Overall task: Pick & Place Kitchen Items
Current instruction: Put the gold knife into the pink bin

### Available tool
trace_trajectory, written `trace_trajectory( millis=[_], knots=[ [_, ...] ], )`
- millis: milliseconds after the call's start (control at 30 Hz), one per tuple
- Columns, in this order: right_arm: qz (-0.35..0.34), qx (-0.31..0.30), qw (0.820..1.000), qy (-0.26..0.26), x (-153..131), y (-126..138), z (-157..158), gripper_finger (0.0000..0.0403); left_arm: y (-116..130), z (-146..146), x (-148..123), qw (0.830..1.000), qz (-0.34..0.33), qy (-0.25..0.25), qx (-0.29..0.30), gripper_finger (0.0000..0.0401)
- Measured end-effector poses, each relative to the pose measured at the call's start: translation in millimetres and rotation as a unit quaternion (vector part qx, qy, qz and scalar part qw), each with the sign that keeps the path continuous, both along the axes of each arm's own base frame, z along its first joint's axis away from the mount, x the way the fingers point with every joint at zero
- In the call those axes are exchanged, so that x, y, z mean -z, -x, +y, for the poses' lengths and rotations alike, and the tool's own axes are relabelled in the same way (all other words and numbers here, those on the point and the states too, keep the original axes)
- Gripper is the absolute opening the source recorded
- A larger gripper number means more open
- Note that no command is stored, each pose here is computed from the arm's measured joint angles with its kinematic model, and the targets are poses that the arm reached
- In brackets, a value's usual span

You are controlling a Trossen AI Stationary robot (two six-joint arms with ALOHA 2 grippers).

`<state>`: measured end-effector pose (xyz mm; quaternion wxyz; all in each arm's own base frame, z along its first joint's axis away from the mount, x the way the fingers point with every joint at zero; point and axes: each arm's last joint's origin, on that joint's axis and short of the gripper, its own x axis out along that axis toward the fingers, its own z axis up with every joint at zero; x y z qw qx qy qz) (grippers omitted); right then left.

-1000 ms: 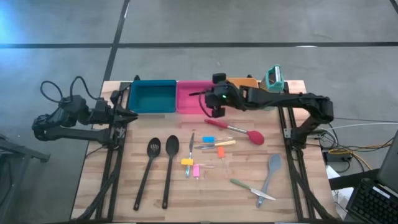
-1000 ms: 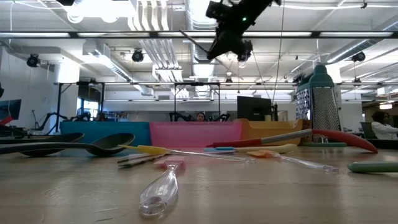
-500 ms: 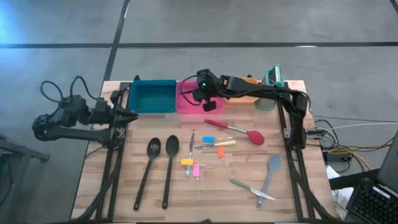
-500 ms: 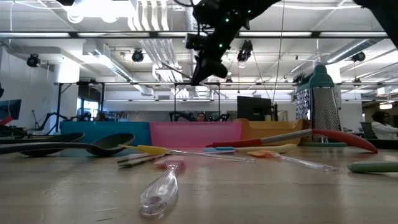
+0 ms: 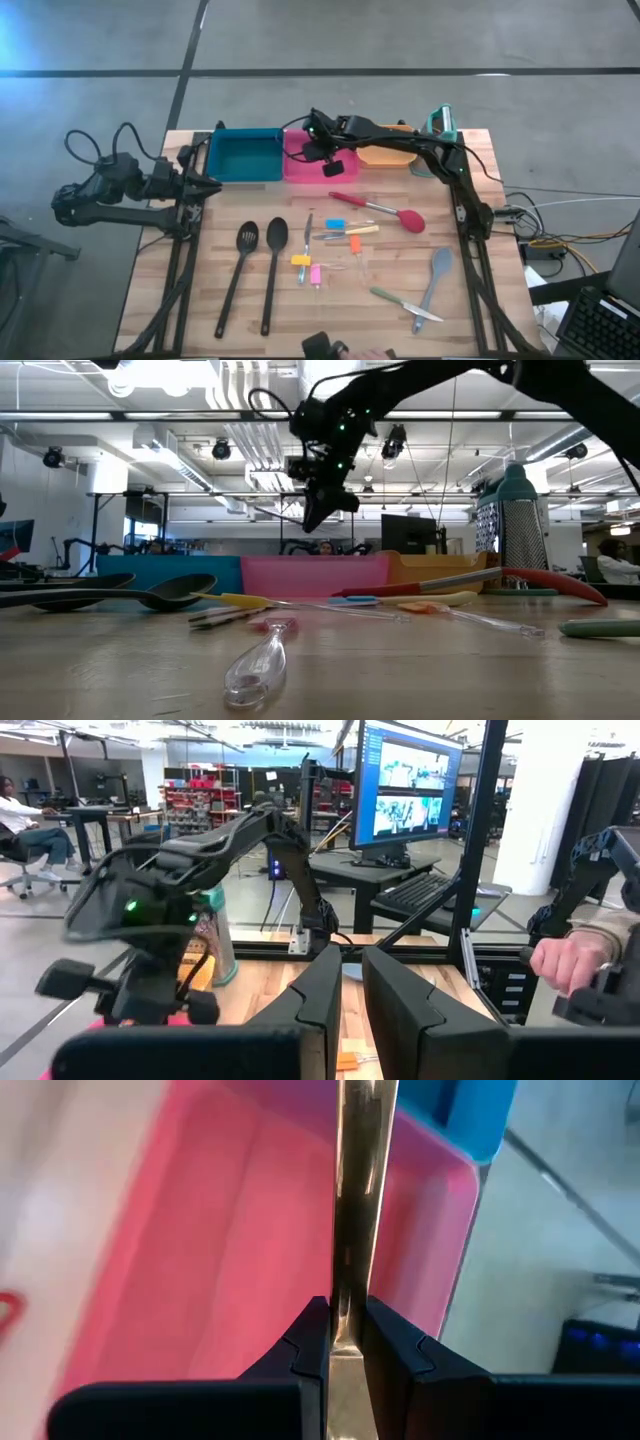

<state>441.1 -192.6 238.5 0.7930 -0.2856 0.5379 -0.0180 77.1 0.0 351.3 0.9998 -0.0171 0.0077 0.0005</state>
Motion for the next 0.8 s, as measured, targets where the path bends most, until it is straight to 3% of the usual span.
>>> trace_trajectory(
  millis=[333,800],
  knots=[
    [0.031,0.008,0.998,-0.046,35.7,-2.3,-23.3,0.0029,0.0,0.0,0.0,1.000,0.000,0.000,0.000,0.0049],
    [0.042,-0.003,0.998,-0.045,64.8,-9.7,-29.7,0.0029,0.0,0.0,0.0,1.000,0.000,0.000,0.000,0.0049]
  ],
)
